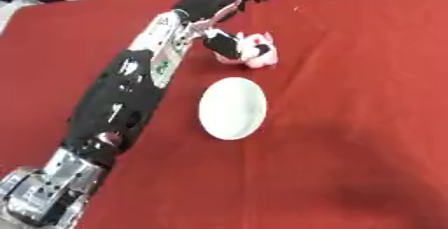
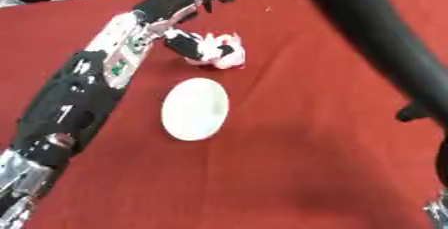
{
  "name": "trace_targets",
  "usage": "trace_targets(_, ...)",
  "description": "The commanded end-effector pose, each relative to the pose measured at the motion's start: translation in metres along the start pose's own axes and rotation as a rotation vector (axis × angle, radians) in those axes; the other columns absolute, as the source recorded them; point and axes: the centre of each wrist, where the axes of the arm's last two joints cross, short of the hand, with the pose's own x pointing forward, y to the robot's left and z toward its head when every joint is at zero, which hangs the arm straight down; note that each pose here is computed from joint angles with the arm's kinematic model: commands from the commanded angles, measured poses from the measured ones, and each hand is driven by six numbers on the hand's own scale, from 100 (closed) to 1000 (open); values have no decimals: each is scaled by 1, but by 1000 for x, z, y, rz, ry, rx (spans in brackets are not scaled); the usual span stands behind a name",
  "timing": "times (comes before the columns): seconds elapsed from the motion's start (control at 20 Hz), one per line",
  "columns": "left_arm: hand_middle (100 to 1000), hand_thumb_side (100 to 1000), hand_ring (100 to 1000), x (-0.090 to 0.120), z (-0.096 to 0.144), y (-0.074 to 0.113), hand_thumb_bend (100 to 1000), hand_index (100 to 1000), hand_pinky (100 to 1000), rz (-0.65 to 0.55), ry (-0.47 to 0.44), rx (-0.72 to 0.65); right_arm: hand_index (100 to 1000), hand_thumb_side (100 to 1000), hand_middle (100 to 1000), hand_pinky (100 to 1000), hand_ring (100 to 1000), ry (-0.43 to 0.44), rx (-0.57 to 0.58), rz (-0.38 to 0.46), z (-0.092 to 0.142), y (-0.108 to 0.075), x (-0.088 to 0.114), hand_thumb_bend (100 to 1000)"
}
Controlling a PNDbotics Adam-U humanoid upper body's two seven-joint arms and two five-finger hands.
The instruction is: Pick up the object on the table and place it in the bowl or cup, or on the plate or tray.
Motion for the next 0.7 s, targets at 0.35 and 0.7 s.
trace_targets(0.35, 711, 604, 604, -7, 4, -15, 365, 864, 421, -34, 1, -57, 905, 804, 759, 454, 577, -28, 22, -8, -8, -3, 1, 100)
trace_targets(0.7, 712, 606, 604, -15, 6, -21, 385, 863, 447, -90, -9, -103, 903, 804, 758, 454, 575, -27, 30, -11, -7, -2, 1, 100)
